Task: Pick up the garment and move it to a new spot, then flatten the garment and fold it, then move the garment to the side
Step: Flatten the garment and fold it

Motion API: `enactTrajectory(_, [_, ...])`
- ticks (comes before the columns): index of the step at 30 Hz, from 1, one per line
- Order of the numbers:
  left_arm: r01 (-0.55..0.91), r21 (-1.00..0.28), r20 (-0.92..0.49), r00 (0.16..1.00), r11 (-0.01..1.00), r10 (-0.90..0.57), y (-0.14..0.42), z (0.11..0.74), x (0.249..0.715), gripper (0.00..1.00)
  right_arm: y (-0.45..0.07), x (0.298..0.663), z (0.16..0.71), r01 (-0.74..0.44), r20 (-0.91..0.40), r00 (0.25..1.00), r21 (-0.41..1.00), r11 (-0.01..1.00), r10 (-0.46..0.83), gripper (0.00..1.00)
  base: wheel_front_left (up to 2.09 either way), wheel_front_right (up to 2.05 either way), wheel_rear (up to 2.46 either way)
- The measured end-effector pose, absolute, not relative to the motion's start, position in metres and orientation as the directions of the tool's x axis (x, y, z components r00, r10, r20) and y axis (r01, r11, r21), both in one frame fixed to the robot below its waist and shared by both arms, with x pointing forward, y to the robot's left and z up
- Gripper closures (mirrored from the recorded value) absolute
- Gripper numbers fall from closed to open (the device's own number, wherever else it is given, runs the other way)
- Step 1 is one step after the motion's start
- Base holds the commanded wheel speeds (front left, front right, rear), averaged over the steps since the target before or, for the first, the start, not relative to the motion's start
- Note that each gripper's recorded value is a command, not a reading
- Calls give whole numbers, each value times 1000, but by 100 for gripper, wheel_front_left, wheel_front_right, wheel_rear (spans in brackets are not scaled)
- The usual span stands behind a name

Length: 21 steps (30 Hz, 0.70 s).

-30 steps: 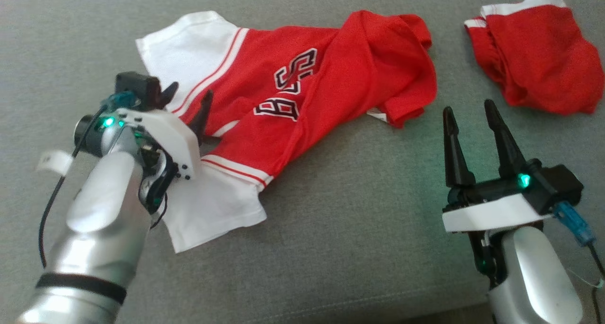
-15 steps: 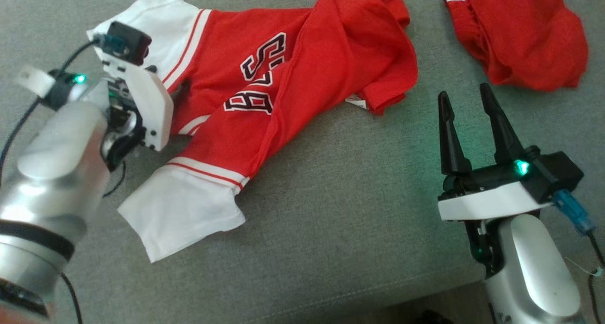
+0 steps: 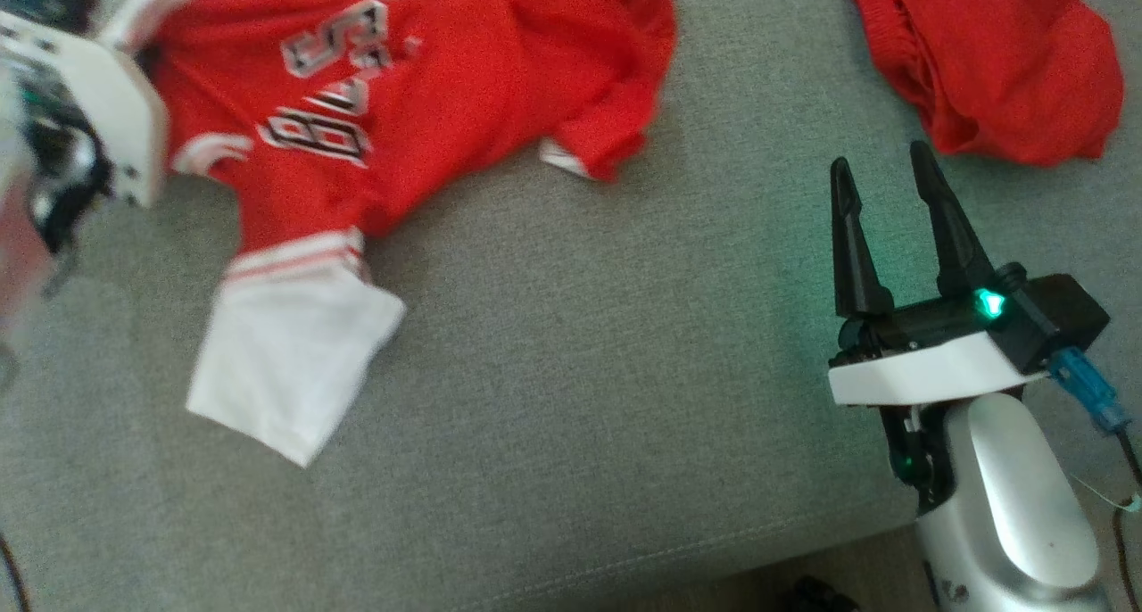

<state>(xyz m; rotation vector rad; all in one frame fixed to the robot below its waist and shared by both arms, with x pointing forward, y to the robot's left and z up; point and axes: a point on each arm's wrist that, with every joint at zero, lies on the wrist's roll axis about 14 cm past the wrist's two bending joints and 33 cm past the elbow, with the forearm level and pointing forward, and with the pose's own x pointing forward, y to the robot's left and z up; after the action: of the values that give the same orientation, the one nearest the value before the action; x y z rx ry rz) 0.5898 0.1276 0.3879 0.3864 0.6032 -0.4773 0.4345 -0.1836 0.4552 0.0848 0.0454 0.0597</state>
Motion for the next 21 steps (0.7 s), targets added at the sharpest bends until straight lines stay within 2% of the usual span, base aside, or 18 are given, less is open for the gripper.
enactTrajectory(8, [425,340,-395,874,839,-283,145,455,640,100,-182,440,459,-67,-29,997,84,994,69,0,0,0,0])
enactTrajectory(9, [415,350,-374,884,840,-281,145,459,642,87,-181,440,459,-68,-29,997,85,994,71,0,0,0,0])
enactTrajectory(10, [415,349,-360,887,840,-289,142,461,641,18,-180,441,459,-72,-28,997,86,994,74,0,0,0,0])
enactTrajectory(11, [416,344,-351,888,842,-296,139,461,640,0,-178,441,459,-76,-27,997,88,993,79,0,0,0,0])
enactTrajectory(21, [369,242,-213,923,897,-322,129,482,613,0,-166,445,474,-111,16,994,83,990,110,0,0,0,0])
